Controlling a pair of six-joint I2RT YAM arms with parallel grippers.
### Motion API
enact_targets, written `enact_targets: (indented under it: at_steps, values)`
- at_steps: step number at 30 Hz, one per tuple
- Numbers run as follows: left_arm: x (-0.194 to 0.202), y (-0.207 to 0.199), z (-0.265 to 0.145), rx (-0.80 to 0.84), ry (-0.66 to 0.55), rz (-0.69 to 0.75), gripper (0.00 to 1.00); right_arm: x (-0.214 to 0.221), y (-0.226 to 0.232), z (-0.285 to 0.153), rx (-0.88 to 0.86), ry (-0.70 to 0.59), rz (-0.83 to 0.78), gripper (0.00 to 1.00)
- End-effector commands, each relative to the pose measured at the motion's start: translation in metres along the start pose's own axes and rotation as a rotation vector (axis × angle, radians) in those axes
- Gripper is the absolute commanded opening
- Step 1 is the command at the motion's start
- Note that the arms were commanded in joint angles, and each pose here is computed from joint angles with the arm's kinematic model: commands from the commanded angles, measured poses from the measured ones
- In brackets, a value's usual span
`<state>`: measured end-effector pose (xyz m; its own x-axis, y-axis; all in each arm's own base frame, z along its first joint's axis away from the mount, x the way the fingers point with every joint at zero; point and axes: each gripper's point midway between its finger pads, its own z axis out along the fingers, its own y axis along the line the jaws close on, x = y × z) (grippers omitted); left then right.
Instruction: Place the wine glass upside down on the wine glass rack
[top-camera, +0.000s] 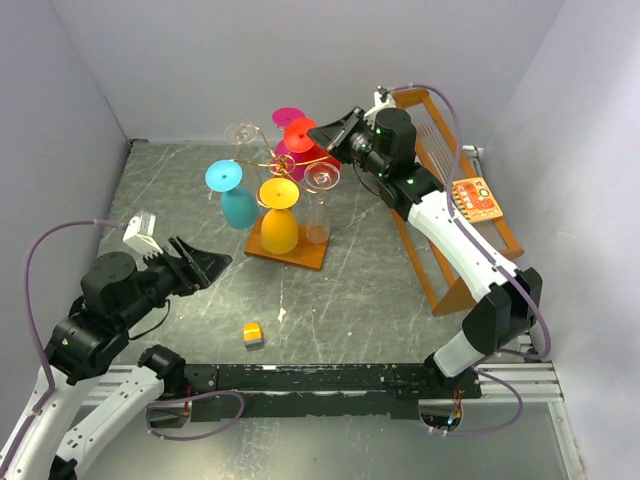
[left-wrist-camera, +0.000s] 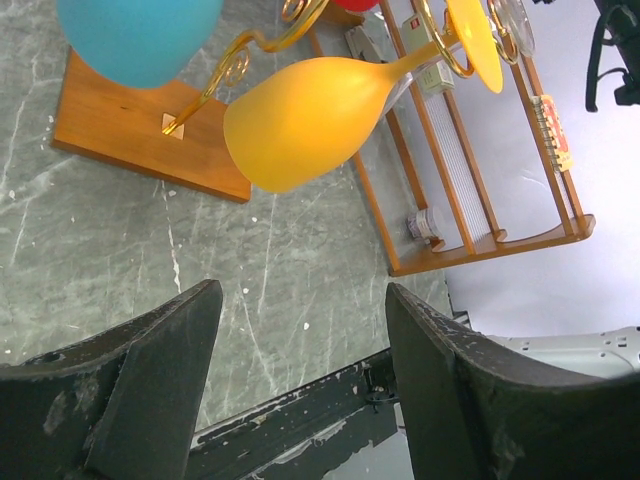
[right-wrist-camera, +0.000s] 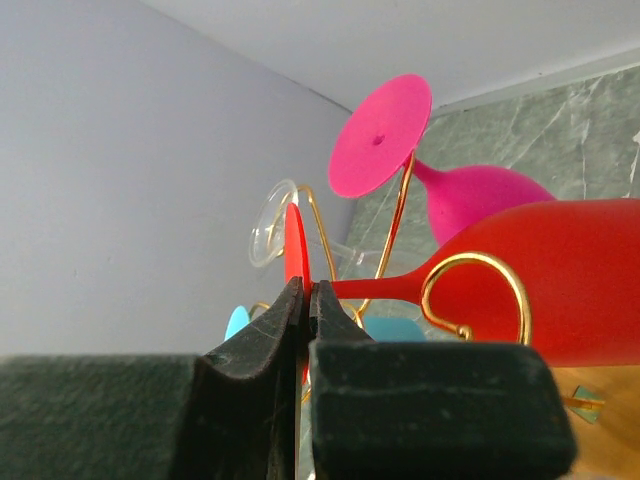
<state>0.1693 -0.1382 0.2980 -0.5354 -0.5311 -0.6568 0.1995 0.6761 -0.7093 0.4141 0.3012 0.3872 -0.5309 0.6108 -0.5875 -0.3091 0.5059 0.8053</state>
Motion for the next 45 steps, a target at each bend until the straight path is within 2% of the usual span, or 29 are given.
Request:
enact_targets:
  at_steps: [1,13,45]
  values:
    - [-0.01,-0.003,-0.005,0.0,-0.04,0.009,0.77,-0.015,0.023,-0.023,-0.06,-0.043,0.023,0.0]
    - [-0.012,-0.001,-0.005,-0.017,-0.046,0.015,0.76,-0.018,0.014,-0.043,-0.011,-0.088,0.036,0.0]
    - [-0.009,0.002,-0.004,-0.025,-0.042,0.005,0.76,-0.04,-0.02,-0.051,0.162,-0.235,0.05,0.0]
